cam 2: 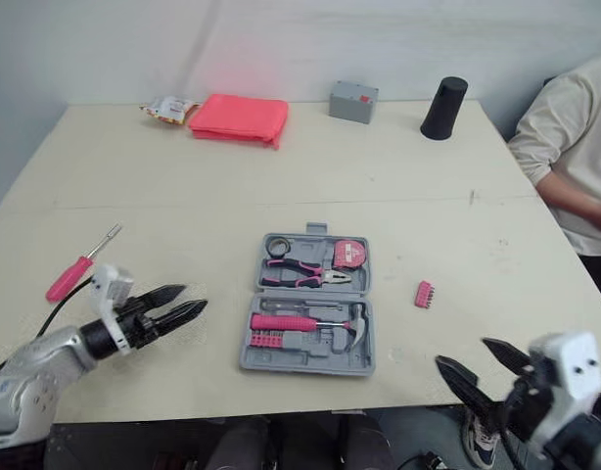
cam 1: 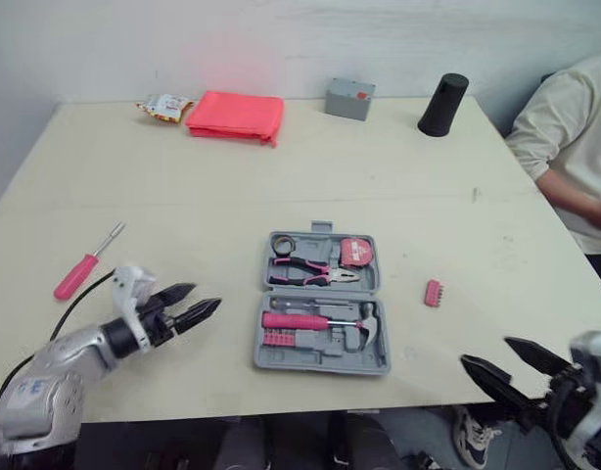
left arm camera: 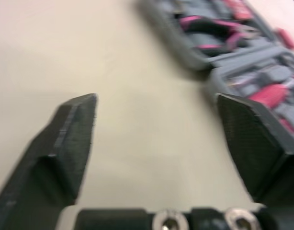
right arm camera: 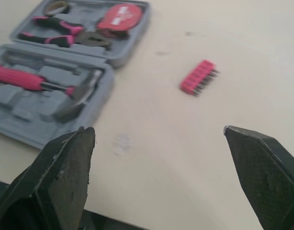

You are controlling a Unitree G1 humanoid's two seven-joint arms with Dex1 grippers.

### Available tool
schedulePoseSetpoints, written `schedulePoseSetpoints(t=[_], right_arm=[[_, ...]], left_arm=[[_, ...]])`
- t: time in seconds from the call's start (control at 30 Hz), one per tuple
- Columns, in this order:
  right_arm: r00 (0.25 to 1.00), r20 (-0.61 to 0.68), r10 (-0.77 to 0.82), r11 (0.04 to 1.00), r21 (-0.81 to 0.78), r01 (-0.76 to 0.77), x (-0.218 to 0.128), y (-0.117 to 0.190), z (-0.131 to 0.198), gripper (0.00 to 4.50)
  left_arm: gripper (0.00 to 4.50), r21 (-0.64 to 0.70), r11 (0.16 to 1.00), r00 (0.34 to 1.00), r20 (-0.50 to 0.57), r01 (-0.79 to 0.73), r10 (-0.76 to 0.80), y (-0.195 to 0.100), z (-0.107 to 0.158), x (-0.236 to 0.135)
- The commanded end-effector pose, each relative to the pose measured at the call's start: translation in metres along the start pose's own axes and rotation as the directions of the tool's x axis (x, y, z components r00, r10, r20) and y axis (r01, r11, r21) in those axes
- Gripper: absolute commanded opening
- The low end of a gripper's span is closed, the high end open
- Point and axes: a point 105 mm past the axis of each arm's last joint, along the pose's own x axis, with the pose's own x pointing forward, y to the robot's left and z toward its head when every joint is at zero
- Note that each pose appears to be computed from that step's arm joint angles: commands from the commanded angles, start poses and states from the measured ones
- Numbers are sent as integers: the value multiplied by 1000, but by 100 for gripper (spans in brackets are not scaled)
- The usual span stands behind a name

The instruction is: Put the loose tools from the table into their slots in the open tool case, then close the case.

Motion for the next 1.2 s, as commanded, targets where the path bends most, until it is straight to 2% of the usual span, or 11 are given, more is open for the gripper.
schedulePoseSetpoints(t=[0.03, 0.17, 0.3, 0.37, 0.43, 0.53, 0.63, 0.73, 0.87, 1.07, 1.2], right_arm=[[998, 33, -50, 998, -45, 51, -11, -15, 4, 450], [998, 36, -47, 997, -57, 49, -11, -23, 5, 450], [997, 72, -33, 996, -83, 39, 4, -19, 15, 450], [993, 94, -74, 995, -66, 80, 15, -14, 16, 450], [983, 115, -146, 988, -42, 152, 28, -9, 16, 450], [953, 136, -270, 963, 29, 269, 44, -4, 16, 450], [916, 131, -380, 923, 118, 366, 61, 0, 14, 450], [913, 104, -395, 913, 160, 376, 80, 8, 9, 450], [924, 98, -370, 921, 167, 351, 105, 18, 8, 450], [913, 74, -400, 906, 184, 382, 128, 17, 3, 450], [905, 50, -423, 893, 190, 407, 139, 16, -2, 450]], left_arm=[[448, 29, 975, 974, 60, -220, 218, 33, 3, -33], [448, 45, 969, 969, 51, -242, 240, 35, -2, -48], [448, 153, 972, 984, 65, -176, 168, 25, 19, -26], [448, 228, 972, 997, 63, -62, 49, 1, 34, -7], [448, 302, 944, 988, 32, 134, -150, -41, 50, 14], [448, 344, 856, 915, -26, 386, -402, -91, 64, 29], [448, 355, 680, 750, -102, 641, -653, -139, 82, 40], [448, 372, 473, 569, -212, 799, -794, -173, 90, 42], [448, 382, 311, 429, -279, 871, -859, -193, 96, 50], [448, 389, 202, 339, -324, 899, -883, -206, 91, 58], [448, 395, 200, 337, -313, 896, -888, -207, 91, 61]])
